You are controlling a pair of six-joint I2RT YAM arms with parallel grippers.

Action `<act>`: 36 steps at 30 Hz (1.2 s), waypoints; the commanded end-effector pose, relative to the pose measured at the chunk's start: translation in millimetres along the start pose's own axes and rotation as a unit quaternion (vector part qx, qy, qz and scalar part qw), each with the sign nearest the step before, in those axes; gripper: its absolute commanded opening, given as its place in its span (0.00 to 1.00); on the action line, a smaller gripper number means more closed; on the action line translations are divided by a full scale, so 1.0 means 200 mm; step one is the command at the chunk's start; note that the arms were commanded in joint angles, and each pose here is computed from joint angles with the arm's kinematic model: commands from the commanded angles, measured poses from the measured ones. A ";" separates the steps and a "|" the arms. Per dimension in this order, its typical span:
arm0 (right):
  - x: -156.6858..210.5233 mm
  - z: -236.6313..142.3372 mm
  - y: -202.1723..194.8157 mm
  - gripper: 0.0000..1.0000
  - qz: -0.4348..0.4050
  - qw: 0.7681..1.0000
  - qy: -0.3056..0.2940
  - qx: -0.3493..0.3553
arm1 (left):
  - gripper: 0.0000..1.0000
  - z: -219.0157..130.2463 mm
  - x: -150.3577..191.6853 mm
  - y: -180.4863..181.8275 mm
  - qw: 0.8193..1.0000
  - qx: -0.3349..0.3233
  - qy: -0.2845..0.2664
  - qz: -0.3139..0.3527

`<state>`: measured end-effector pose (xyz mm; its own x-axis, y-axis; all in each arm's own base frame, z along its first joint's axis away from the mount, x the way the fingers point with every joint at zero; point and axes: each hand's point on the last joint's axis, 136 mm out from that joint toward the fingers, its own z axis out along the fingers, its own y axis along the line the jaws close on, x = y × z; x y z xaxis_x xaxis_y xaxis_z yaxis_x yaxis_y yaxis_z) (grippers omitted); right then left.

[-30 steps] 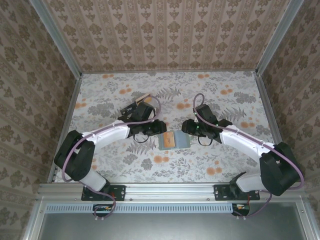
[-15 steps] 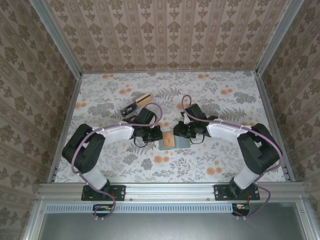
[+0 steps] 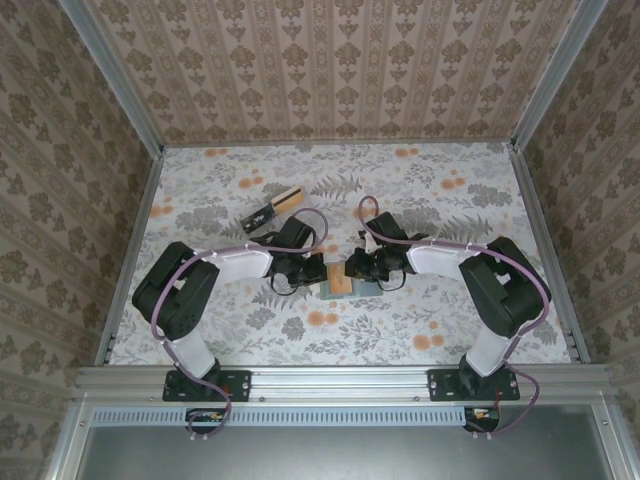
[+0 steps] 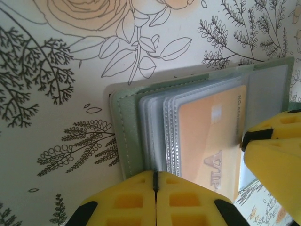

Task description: Take the credit cards out of the card holder

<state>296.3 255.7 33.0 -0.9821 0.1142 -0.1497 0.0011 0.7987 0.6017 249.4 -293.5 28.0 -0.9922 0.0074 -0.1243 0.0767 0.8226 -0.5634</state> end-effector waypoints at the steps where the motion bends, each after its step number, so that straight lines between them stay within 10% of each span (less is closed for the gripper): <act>1: 0.04 0.02 -0.05 0.23 0.011 1.000 0.012 0.010 | 0.06 0.03 0.03 0.04 1.000 -0.022 0.017 -0.011; 36: 0.04 -0.02 -0.09 0.26 0.019 1.000 0.004 0.018 | 0.03 -0.01 0.00 -0.17 0.999 0.011 0.015 0.038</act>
<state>291.4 245.3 29.1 -0.9818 0.1292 -0.1395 0.0226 0.8078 0.5890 246.2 -312.8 50.3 -0.9880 0.0579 -0.1435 0.1303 0.8111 -0.5703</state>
